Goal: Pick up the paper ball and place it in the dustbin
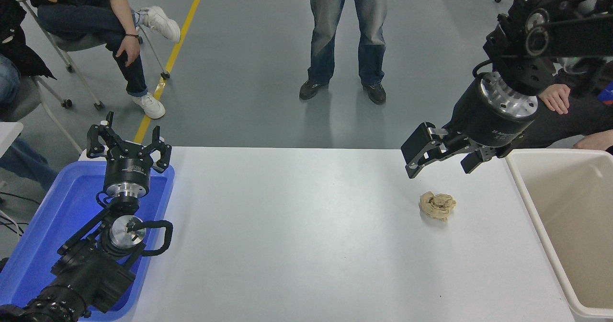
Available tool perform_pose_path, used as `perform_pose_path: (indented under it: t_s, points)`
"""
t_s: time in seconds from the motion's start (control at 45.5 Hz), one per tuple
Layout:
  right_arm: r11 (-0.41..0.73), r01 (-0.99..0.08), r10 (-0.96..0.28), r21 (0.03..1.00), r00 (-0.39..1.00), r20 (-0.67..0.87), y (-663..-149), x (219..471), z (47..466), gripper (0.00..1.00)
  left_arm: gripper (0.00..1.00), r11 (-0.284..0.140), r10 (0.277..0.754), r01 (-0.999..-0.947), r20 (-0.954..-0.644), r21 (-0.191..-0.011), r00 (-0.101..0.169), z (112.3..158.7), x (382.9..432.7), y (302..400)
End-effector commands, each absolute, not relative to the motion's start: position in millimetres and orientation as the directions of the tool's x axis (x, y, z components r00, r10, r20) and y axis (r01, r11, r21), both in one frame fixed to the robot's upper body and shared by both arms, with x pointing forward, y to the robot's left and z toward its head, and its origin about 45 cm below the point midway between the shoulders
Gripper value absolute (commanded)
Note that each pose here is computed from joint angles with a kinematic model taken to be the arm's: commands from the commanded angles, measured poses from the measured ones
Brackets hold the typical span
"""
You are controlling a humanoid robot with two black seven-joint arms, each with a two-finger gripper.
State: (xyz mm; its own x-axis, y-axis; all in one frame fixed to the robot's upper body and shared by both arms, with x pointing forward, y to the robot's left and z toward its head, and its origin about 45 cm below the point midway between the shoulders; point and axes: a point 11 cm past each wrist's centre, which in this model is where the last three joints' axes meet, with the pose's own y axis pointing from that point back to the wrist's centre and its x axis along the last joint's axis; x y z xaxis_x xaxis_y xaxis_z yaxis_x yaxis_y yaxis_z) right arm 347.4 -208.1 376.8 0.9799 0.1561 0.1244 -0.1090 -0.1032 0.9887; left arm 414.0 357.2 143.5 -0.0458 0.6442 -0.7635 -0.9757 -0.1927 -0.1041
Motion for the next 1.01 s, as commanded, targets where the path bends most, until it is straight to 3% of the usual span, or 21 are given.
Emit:
perform_pose_path:
  t_s: [0.0, 0.44, 0.659, 0.835, 0.989]
  points:
    - [-0.099, -0.091, 0.158, 0.991, 0.982, 0.106, -207.8, 349.4, 366.6, 1.00, 0.99, -0.201, 0.637, -0.9740, -0.769, -0.105, -0.048, 144.8, 414.4, 359.2]
    - [-0.057, -0.117, 0.157, 0.991, 0.980, 0.125, -227.8, 371.3, 342.5, 1.00, 0.99, -0.194, 0.644, -0.9754, -0.764, -0.106, -0.045, 144.2, 414.5, 357.4]
    - [-0.010, -0.221, 0.157, 0.975, 0.963, 0.220, -253.0, 399.4, 310.3, 1.00, 0.99, -0.194, 0.644, -0.9754, -0.764, -0.106, -0.045, 144.2, 414.5, 357.4]
    - [0.038, -0.364, 0.171, 0.931, 0.920, 0.352, -278.4, 429.9, 267.1, 1.00, 0.99, -0.193, 0.643, -0.9755, -0.764, -0.105, -0.045, 143.9, 414.1, 357.3]
    - [0.072, -0.426, 0.208, 0.902, 0.891, 0.404, -297.0, 439.2, 227.3, 1.00, 0.99, -0.192, 0.644, -0.9757, -0.764, -0.106, -0.043, 144.4, 414.6, 356.8]
